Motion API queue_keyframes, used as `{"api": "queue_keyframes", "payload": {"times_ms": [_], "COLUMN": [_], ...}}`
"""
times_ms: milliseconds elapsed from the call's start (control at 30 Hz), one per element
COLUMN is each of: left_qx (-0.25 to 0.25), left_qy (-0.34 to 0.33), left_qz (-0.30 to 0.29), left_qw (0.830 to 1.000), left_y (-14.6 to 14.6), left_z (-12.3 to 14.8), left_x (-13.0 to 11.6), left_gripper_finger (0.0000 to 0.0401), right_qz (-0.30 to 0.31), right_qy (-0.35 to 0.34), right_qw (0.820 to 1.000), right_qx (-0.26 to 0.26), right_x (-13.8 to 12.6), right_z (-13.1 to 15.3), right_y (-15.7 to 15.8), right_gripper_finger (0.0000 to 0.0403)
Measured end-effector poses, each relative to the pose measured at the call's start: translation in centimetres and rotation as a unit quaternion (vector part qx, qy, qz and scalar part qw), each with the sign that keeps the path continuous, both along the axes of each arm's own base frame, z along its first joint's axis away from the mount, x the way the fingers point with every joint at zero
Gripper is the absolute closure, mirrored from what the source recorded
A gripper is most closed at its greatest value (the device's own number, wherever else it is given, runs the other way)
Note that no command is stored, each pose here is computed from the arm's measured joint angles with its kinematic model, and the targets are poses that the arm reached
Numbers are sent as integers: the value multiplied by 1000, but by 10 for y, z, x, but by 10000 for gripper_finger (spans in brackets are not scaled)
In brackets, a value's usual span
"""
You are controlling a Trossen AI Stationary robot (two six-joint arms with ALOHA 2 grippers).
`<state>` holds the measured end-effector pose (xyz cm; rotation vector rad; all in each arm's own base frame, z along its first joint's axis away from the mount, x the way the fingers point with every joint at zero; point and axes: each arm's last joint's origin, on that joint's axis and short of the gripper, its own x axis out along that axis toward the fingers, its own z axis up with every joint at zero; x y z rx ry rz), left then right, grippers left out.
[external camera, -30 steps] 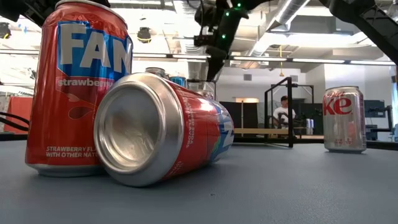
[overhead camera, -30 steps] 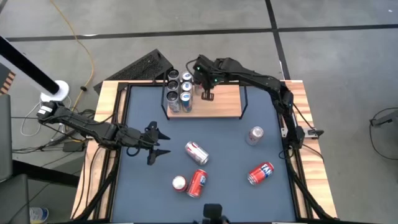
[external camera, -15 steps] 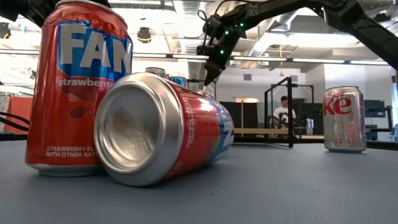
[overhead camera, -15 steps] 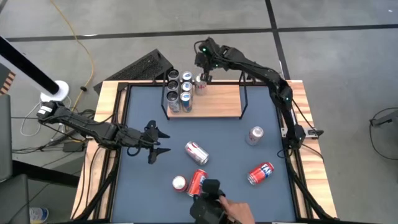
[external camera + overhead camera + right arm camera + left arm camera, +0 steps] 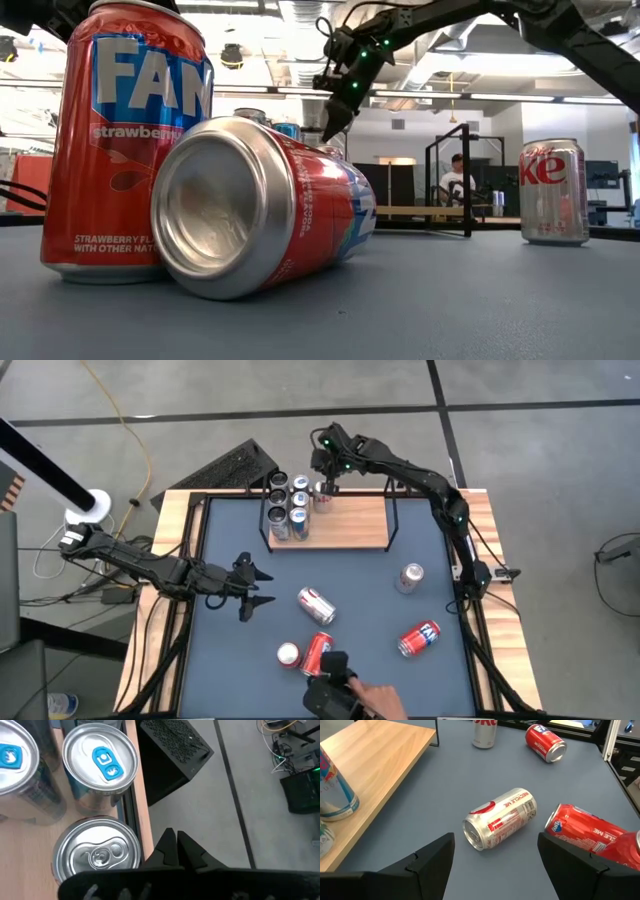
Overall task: Place canned beverage on shelf
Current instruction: Put the middle silver soda can on the shelf
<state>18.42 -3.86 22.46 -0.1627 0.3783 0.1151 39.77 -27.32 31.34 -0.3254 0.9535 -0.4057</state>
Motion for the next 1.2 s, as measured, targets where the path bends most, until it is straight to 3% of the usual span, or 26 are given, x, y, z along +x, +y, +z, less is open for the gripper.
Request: {"api": "queue_keyframes", "payload": {"times_ms": [533, 1200], "left_qx": [0, -1], "left_qy": [0, 0], "left_qz": [0, -3], "left_qw": [1000, 1000], "left_y": [0, 0], "left_z": [0, 0], "left_x": [0, 0], "left_gripper_finger": [126, 126], "right_qz": [33, 69], "right_qy": [13, 80], "right_qw": [999, 993], "right_qx": [39, 45], "right_x": [-1, -5], "right_z": [-7, -12], "right_y": [5, 16], "right_gripper_finger": [403, 403]}}
